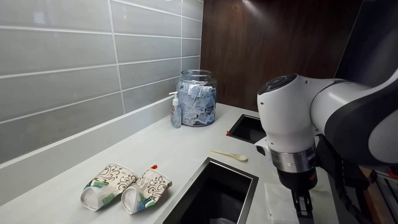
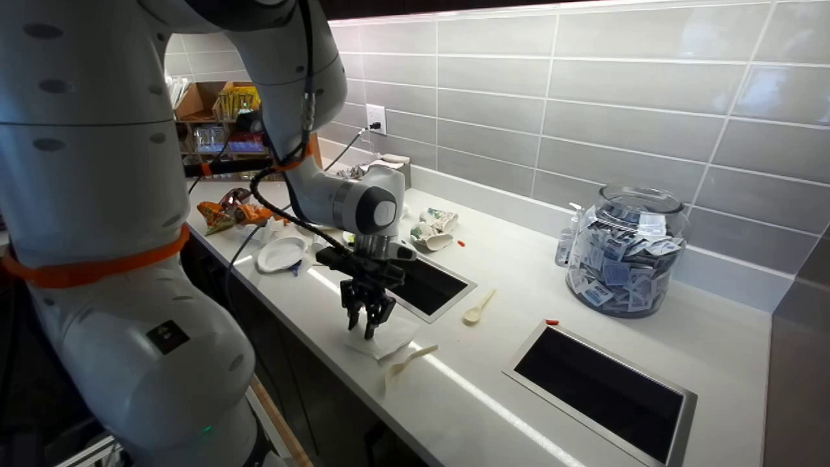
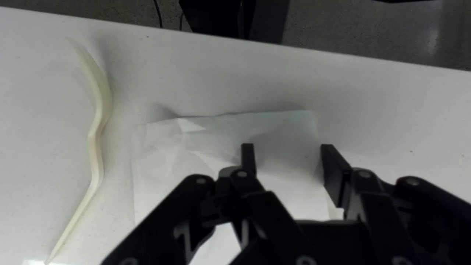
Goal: Use the towel to sweep the contents into the sink
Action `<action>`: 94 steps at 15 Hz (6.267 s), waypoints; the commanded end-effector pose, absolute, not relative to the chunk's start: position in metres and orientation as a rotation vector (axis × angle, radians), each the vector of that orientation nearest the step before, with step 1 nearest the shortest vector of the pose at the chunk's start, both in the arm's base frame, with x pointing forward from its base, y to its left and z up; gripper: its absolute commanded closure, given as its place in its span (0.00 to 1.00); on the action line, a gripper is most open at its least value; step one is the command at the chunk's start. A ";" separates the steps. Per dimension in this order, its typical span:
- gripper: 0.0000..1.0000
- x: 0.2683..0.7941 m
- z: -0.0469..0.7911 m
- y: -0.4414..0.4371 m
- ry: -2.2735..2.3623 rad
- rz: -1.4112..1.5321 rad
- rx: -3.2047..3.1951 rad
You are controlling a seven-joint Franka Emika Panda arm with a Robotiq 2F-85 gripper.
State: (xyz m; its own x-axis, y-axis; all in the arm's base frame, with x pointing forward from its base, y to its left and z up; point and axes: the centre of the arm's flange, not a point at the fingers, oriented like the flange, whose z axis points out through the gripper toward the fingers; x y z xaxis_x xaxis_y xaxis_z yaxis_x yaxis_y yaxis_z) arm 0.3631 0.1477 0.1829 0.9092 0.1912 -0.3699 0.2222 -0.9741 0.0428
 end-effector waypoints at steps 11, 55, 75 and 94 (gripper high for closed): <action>1.00 0.367 0.202 0.155 0.327 -0.542 3.005; 1.00 0.434 0.167 0.210 0.765 -0.648 3.061; 1.00 0.439 0.272 0.198 0.301 -0.067 3.113; 1.00 0.382 0.299 0.163 0.296 -0.670 2.940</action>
State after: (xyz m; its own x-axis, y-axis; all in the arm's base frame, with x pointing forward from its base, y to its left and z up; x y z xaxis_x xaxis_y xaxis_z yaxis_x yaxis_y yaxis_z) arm 0.3927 0.1733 0.3093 0.9013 0.1889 -0.3899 0.2265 -0.9726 0.0524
